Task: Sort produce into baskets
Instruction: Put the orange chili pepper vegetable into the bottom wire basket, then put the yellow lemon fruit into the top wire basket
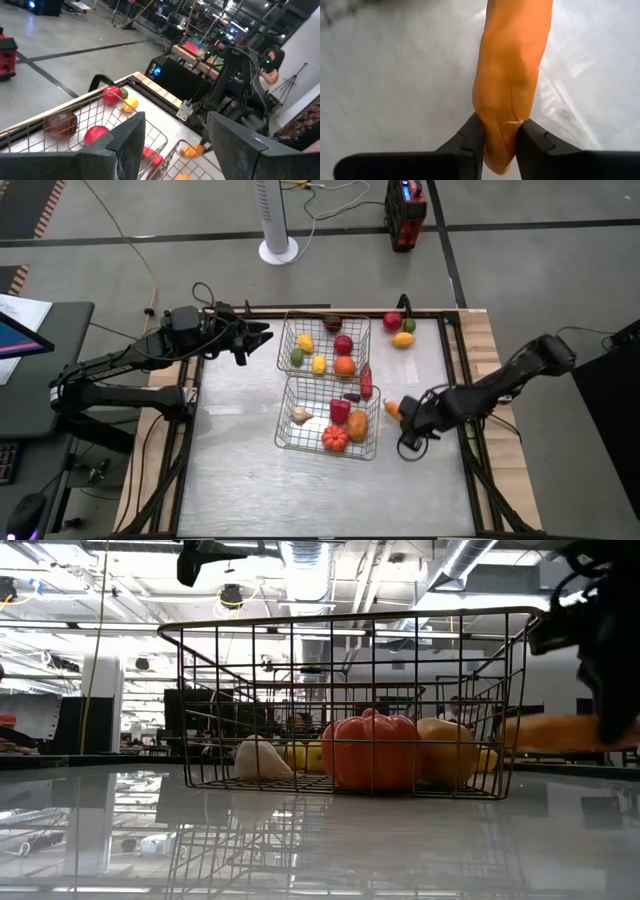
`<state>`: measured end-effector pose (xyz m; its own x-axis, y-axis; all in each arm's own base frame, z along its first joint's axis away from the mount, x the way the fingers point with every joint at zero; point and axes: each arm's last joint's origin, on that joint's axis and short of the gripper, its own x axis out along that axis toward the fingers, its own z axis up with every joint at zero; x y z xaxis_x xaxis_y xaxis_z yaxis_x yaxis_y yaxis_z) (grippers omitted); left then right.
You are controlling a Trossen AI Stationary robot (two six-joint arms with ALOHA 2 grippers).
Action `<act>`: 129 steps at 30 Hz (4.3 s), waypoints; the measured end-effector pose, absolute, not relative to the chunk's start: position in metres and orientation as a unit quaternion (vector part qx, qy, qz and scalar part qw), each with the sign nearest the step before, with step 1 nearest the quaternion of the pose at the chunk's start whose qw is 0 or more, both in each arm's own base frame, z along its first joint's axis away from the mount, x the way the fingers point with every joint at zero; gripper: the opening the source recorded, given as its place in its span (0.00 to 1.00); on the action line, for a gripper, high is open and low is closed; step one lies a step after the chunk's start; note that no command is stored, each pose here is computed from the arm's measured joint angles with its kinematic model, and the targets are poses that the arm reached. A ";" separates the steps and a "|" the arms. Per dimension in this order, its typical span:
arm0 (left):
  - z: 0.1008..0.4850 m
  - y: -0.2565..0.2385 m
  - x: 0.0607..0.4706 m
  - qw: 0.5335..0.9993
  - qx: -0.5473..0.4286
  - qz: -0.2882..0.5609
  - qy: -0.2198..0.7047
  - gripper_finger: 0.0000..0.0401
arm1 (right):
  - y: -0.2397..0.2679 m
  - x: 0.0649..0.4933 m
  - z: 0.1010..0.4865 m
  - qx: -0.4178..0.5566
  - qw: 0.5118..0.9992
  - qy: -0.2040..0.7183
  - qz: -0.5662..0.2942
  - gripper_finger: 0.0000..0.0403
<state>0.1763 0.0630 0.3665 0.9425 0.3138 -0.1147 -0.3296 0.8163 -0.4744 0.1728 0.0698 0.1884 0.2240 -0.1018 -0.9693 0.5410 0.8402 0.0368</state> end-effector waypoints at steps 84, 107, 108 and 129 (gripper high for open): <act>0.372 0.061 0.168 0.960 -0.219 0.174 0.004 0.50 | -0.170 0.173 0.225 0.228 0.802 0.443 -0.330 0.97; 0.371 0.064 0.167 0.949 -0.219 0.227 -0.004 0.50 | -0.227 0.199 0.159 0.144 0.649 0.698 -0.266 0.87; 0.371 0.064 0.167 0.949 -0.218 0.227 -0.003 0.50 | -0.227 0.199 0.158 0.143 0.645 0.702 -0.266 0.84; 0.365 0.065 0.166 0.949 -0.188 0.253 0.027 0.50 | -0.144 0.198 0.292 0.203 0.799 0.516 -0.231 0.65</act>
